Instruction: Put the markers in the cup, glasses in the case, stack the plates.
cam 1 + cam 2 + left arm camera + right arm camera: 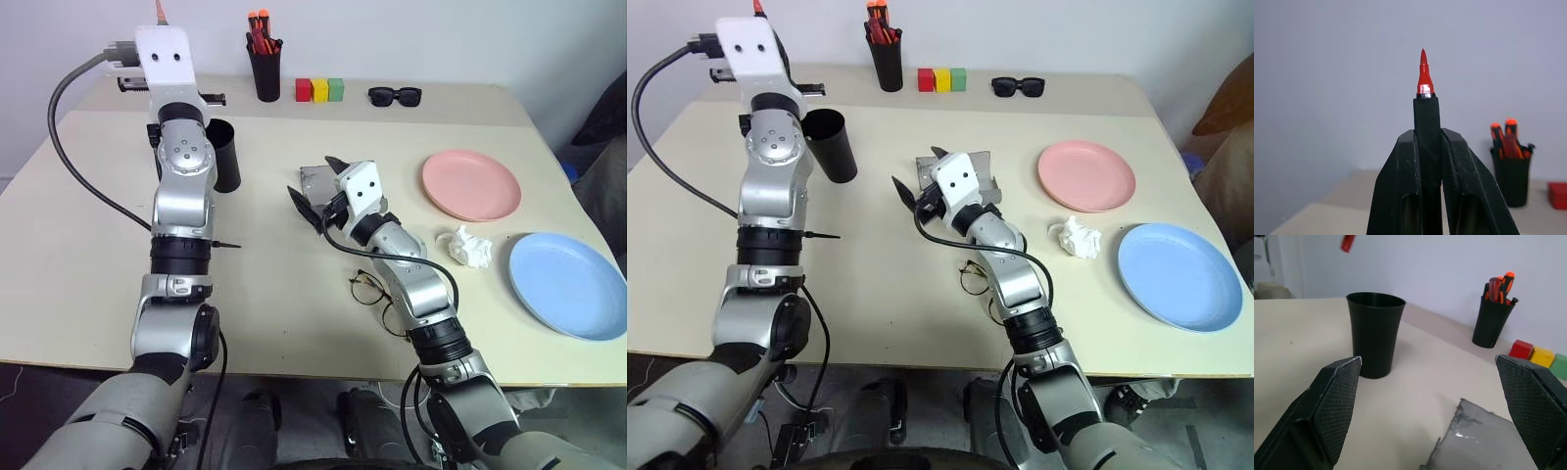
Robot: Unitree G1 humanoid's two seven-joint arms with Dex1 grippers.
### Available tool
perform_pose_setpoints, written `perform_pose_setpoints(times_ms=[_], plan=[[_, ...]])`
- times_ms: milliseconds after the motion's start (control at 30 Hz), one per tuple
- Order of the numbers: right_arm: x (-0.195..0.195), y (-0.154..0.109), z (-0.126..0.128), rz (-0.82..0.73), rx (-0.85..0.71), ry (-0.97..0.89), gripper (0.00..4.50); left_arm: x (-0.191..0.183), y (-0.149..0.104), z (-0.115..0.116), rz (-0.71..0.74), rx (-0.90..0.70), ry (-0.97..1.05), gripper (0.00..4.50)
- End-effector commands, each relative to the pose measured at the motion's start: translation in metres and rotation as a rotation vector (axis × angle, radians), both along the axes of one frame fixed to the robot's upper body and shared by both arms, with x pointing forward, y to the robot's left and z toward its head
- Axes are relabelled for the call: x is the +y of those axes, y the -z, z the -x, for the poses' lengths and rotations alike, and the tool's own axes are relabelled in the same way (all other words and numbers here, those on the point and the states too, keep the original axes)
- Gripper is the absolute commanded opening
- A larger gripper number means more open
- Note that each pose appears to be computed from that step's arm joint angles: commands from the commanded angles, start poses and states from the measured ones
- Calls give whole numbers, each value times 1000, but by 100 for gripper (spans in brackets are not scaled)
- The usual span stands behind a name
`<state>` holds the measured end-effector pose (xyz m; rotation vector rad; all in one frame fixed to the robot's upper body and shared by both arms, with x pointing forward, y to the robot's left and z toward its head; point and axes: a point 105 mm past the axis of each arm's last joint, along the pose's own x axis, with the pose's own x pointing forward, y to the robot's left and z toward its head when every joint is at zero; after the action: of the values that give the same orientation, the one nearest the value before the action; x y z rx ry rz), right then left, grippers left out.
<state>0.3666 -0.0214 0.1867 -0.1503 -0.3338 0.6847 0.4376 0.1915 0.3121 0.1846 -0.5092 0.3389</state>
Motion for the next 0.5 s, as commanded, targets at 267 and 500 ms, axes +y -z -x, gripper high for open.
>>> perform_pose_setpoints(times_ms=[267, 500], plan=[[3, -8, 10, -39, -37, -19, 450, -2, 27, -26, -22, 48, 34, 3], [1, -8, 9, -35, -35, -17, 450, -3, 39, -29, -16, 72, 39, 100]])
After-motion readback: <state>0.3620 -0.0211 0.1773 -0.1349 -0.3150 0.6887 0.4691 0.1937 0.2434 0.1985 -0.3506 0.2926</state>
